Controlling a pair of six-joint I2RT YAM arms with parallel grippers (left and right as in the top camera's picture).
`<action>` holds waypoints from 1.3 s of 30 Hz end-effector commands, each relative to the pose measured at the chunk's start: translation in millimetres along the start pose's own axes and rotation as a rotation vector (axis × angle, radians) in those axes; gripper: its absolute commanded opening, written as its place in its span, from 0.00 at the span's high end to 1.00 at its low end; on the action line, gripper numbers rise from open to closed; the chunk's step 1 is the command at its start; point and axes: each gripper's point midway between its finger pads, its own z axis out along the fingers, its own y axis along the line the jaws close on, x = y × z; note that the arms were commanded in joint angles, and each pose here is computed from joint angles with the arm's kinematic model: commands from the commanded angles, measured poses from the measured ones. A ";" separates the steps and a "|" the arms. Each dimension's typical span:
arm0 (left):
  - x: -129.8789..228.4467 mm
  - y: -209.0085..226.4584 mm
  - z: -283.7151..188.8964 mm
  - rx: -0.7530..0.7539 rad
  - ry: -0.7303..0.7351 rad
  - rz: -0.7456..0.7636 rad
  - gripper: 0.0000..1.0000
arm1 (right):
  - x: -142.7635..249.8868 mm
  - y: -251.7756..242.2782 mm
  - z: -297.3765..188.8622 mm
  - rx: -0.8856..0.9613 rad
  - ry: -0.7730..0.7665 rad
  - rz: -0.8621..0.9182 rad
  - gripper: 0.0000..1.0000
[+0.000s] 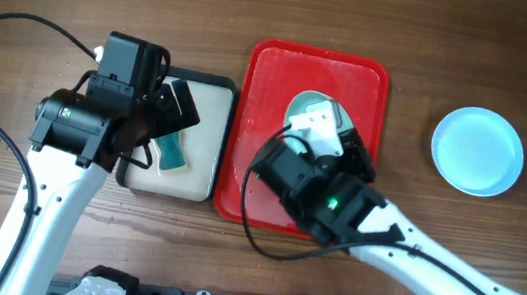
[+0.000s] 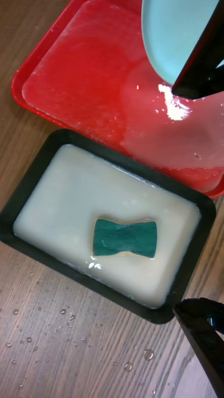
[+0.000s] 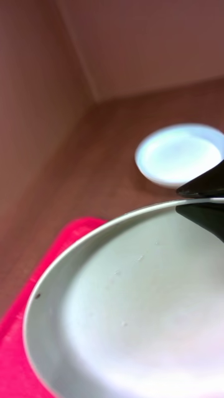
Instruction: Clean dirty plates on tray and stack at the side
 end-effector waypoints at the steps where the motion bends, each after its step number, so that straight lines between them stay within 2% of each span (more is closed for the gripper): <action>1: -4.1 -2.9 -5.2 0.021 -0.013 0.001 0.00 | 18.2 64.4 4.5 -0.592 0.249 0.197 0.96; 3: -4.1 -2.9 -5.2 0.021 -0.013 0.001 0.00 | 28.9 57.4 16.6 -0.734 0.353 0.282 0.95; 5: -4.1 -2.9 -5.2 0.021 -0.013 0.002 0.00 | 42.1 23.3 46.7 -0.716 0.436 0.442 0.96; 7: -4.1 -2.9 -5.2 0.021 -0.013 0.001 0.00 | 67.6 -44.8 96.2 -0.576 0.495 0.713 0.96; 8: -4.1 -2.9 -5.2 0.021 -0.013 0.002 0.00 | 90.1 -92.3 123.8 -0.480 0.508 0.904 0.96; 10: -4.1 -2.9 -5.2 0.021 -0.013 0.002 0.00 | 118.7 -141.6 145.3 -0.439 0.494 1.120 0.96; 12: -4.1 -2.9 -5.2 0.021 -0.013 0.001 0.00 | 170.8 -183.7 159.0 -0.290 0.560 1.329 0.96; 15: -4.1 -2.9 -5.2 0.021 -0.013 0.002 0.00 | 234.3 -197.4 174.2 -0.183 0.695 1.475 0.96; 18: -4.1 -2.9 -5.2 0.021 -0.013 0.001 0.00 | 260.1 -171.3 187.2 -0.214 0.828 1.476 0.96; 19: -4.1 -2.9 -5.2 0.021 -0.013 0.001 0.00 | 268.0 -166.3 189.1 -0.205 0.863 1.469 0.92; 20: -4.1 -2.9 -5.2 0.021 -0.013 0.002 0.00 | 271.6 -164.6 188.0 -0.197 0.883 1.466 0.60; 21: -4.1 -2.9 -5.2 0.021 -0.013 0.002 0.00 | 268.8 -166.1 183.9 -0.198 0.886 1.470 0.51; 23: -4.1 -2.9 -5.2 0.021 -0.013 0.002 0.00 | 243.6 -171.4 173.4 -0.268 0.828 1.476 0.49; 26: -4.1 -2.9 -5.2 0.021 -0.013 0.002 0.00 | 150.3 -177.7 118.6 -0.513 0.546 1.369 0.49; 28: -4.1 -2.9 -5.2 0.021 -0.013 0.001 0.00 | 100.5 -168.1 72.8 -0.625 0.378 1.212 0.53; 31: -4.1 -2.9 -5.2 0.021 -0.013 0.001 0.00 | 15.8 -125.6 -34.8 -0.923 -0.019 0.797 0.60; 32: -4.1 -2.9 -5.2 0.021 -0.013 0.001 0.00 | 0.9 -111.4 -77.0 -0.994 -0.126 0.695 0.56; 33: -4.1 -2.9 -5.2 0.021 -0.013 0.002 0.00 | -3.1 -104.2 -102.4 -1.034 -0.183 0.643 0.24; 34: -4.2 -3.0 -5.2 0.021 -0.013 0.002 0.00 | 0.2 -100.6 -118.7 -1.040 -0.187 0.646 0.00; 37: -4.1 -2.9 -5.2 0.021 -0.013 0.002 0.00 | 25.2 -87.8 -142.5 -1.100 0.029 0.881 0.00; 39: -4.1 -2.9 -5.2 0.021 -0.013 0.002 0.00 | 31.2 -89.7 -135.4 -1.051 0.085 0.948 0.00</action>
